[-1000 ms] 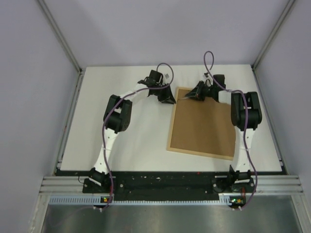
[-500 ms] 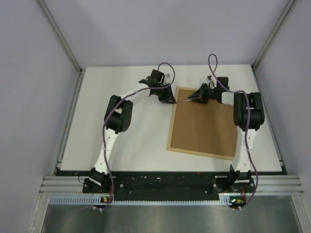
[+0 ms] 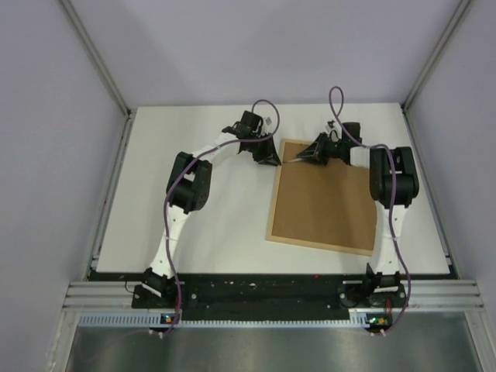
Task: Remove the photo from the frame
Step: Release the photo frame item from the photo frame.
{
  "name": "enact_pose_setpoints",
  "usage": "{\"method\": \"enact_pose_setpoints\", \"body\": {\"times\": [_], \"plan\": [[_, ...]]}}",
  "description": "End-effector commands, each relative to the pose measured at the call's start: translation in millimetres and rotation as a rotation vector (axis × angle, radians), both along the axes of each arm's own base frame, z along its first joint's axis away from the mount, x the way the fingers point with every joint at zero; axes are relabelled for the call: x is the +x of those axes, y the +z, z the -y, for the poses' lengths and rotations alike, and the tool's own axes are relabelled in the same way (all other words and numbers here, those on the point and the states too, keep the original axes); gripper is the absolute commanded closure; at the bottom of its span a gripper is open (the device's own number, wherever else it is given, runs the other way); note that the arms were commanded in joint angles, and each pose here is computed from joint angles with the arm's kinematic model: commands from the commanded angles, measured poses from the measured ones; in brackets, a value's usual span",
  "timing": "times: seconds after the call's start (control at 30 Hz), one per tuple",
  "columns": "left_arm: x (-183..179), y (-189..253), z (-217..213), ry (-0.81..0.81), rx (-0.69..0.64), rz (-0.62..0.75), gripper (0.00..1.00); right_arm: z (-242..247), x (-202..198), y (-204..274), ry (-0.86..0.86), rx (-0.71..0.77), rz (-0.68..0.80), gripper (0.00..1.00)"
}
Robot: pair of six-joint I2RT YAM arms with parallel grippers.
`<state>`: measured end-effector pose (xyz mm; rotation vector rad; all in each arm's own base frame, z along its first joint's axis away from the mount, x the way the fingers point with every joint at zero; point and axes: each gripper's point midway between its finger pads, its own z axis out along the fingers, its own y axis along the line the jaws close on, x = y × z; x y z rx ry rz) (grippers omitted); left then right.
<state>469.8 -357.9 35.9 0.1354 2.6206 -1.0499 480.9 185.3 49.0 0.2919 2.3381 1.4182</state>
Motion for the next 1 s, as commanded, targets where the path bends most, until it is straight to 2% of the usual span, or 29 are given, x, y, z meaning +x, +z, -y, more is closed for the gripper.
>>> {"method": "enact_pose_setpoints", "body": {"times": [0.0,0.3,0.53,0.8,0.97], "plan": [[-2,-2,0,0.001,0.051,0.022,0.74,-5,14,0,-0.006,-0.009,0.041,1.00],[-3,-2,2,-0.002,0.048,0.019,0.74,-4,20,-1,-0.016,-0.020,0.044,1.00],[-3,-1,0,0.000,0.056,0.024,0.74,5,14,13,-0.006,-0.035,0.062,1.00],[-3,-4,-1,0.005,0.061,0.019,0.75,11,1,3,0.014,-0.058,0.035,1.00],[-3,-3,0,0.003,0.059,0.021,0.75,18,8,7,-0.022,-0.058,0.059,1.00]]}}
